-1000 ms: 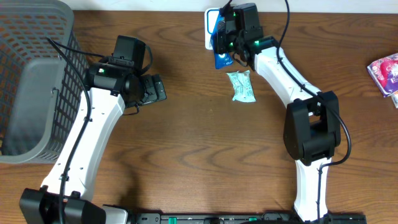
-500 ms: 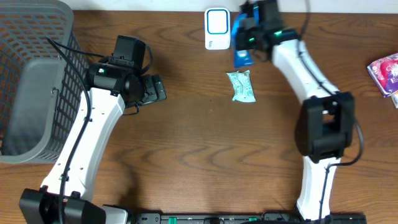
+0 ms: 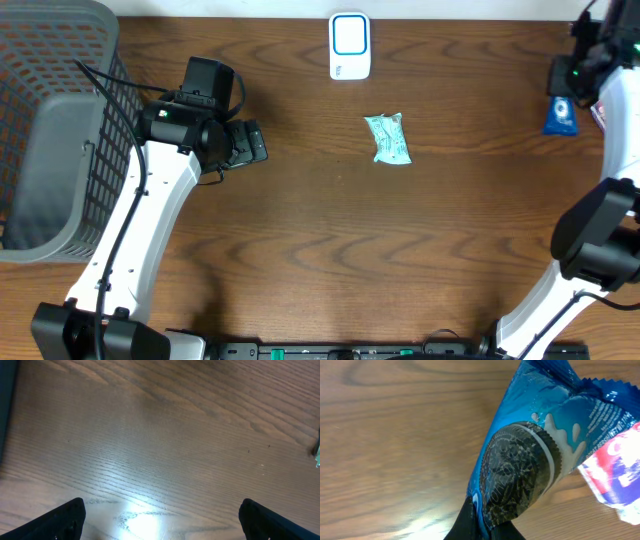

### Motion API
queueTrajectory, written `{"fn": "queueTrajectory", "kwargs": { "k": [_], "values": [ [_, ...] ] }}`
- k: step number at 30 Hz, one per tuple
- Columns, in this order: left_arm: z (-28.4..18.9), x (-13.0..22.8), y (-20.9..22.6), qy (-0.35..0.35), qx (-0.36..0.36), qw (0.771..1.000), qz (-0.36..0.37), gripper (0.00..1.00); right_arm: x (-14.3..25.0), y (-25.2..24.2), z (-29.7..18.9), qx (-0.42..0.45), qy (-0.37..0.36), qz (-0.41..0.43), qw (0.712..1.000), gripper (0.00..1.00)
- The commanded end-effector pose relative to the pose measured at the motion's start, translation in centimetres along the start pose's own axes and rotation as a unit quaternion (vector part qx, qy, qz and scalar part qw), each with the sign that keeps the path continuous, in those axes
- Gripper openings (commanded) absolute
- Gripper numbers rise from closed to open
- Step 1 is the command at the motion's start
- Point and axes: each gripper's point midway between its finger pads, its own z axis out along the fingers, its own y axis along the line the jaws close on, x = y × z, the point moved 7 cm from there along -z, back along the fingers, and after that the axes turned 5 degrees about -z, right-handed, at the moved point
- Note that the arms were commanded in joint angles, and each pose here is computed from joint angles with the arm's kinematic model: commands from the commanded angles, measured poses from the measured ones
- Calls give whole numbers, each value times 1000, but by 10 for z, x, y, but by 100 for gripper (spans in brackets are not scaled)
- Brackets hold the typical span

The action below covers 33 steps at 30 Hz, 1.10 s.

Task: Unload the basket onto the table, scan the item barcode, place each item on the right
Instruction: 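Carry the Oreo pack to the far right and release it, then reach the right gripper to the mint-green bag and grasp it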

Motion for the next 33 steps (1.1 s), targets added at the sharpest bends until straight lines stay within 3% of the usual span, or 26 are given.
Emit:
{"fn": "queueTrajectory", "kwargs": {
  "k": [1,4,5,6,7,12,17,23,33],
  "values": [
    [1,0,2,0,-8,1000,7,98,11,-35,1,27,1,-35,999,1],
    [1,0,2,0,-8,1000,7,98,21,-64,8,64,0,-12,998,5],
    [1,0,2,0,-8,1000,7,98,25,-71,11,68,-1,-2,998,18],
    [1,0,2,0,-8,1000,7,98,29,-77,14,72,-1,9,997,40],
    [1,0,2,0,-8,1000,7,98,35,-85,19,77,-3,41,996,99],
    [1,0,2,0,-8,1000,7,98,53,-87,34,61,6,79,995,99],
    [1,0,2,0,-8,1000,7,98,43,-47,35,-70,-20,67,995,99],
    [1,0,2,0,-8,1000,7,98,20,38,21,-292,-58,47,953,98],
    [1,0,2,0,-8,1000,7,98,53,200,21,-402,37,-72,912,99]
  ]
}}
